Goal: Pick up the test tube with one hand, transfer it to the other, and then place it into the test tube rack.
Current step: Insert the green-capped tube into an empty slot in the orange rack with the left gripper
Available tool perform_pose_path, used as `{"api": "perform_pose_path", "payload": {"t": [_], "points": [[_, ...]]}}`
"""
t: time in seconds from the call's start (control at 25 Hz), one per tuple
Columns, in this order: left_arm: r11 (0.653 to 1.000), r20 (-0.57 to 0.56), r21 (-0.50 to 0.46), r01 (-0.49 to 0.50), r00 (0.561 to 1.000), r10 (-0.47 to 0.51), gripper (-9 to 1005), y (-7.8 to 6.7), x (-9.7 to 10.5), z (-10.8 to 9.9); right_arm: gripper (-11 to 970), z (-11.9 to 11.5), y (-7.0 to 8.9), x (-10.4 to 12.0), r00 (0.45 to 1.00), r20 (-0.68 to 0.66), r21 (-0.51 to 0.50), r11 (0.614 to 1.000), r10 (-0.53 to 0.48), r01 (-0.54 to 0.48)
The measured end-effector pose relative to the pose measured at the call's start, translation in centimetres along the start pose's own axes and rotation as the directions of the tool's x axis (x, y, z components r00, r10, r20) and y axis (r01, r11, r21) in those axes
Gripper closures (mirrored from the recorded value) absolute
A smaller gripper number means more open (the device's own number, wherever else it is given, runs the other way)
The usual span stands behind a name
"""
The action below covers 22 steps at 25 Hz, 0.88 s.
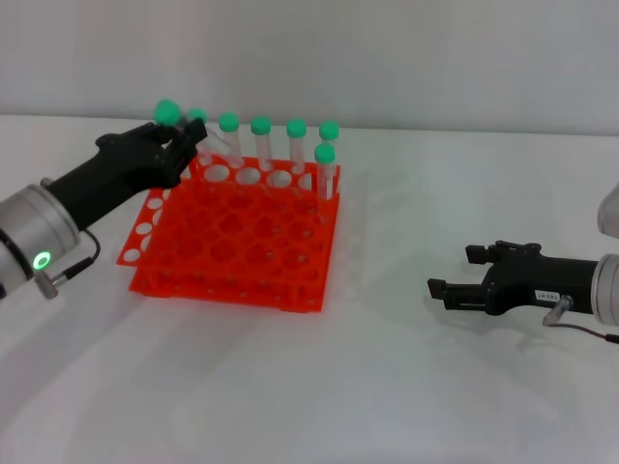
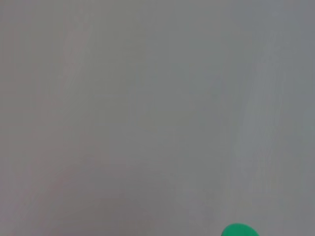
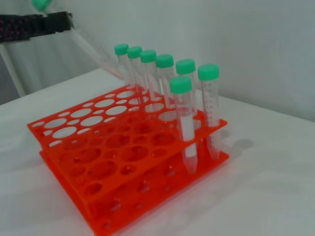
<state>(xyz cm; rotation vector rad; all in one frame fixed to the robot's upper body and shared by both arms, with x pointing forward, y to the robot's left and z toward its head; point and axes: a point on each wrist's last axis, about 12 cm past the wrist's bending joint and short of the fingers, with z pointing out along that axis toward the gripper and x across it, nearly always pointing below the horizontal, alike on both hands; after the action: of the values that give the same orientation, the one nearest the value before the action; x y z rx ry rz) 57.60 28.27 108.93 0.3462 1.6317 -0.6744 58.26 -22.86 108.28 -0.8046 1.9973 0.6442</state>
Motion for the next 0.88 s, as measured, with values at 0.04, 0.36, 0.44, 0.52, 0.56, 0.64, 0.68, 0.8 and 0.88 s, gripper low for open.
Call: {"api": "perform_pose_path", "payload": {"t": [0.04,0.36,0.44,0.52,0.56,0.64,0.68,0.8,0.88], "points": [[1.000,-0.005,-0.010,0.002,1.000,-0.002,781,0.1,-0.1,0.3,103,0.0,0.0,0.1,1.000,0.000,0.001,1.000,0.003,-0.003],[0.999,-0.063,-0.020,0.029,0.998,-0.030,779,-0.1,-0.1,1.9,102,-0.1,0.0,0.2,1.000,0.000,0.001,1.000,0.010,-0.010],[0.999,-0.077,-0.018,0.032,0.996,-0.033,779,-0.1,0.1,1.9,102,-0.1,0.0,0.2,1.000,0.001,0.002,1.000,0.010,-0.010],[0.999,-0.088,-0.015,0.034,0.996,-0.036,778,-0.3,0.2,2.0,102,0.0,0.0,0.1,1.000,0.002,0.001,1.000,0.008,-0.008],[0.999,-0.094,-0.016,0.035,0.995,-0.036,778,-0.3,0.4,2.1,102,0.0,0.0,0.1,1.000,0.003,0.001,1.000,0.007,-0.007],[0.999,-0.106,-0.019,0.033,0.994,-0.035,778,-0.4,0.6,2.1,102,0.0,0.0,-0.1,1.000,0.004,0.000,1.000,0.004,-0.004],[0.999,-0.111,-0.021,0.031,0.993,-0.033,777,-0.4,0.7,2.2,103,0.0,0.0,-0.1,1.000,0.004,0.000,1.000,0.004,-0.004],[1.000,-0.123,-0.014,0.025,0.992,-0.027,776,-0.6,0.7,2.5,103,0.1,0.0,-0.3,1.000,0.005,0.000,1.000,-0.002,0.002],[1.000,-0.131,-0.009,0.025,0.991,-0.026,776,-0.7,0.8,2.9,103,0.2,0.0,-0.4,1.000,0.005,0.000,1.000,-0.007,0.007]]}}
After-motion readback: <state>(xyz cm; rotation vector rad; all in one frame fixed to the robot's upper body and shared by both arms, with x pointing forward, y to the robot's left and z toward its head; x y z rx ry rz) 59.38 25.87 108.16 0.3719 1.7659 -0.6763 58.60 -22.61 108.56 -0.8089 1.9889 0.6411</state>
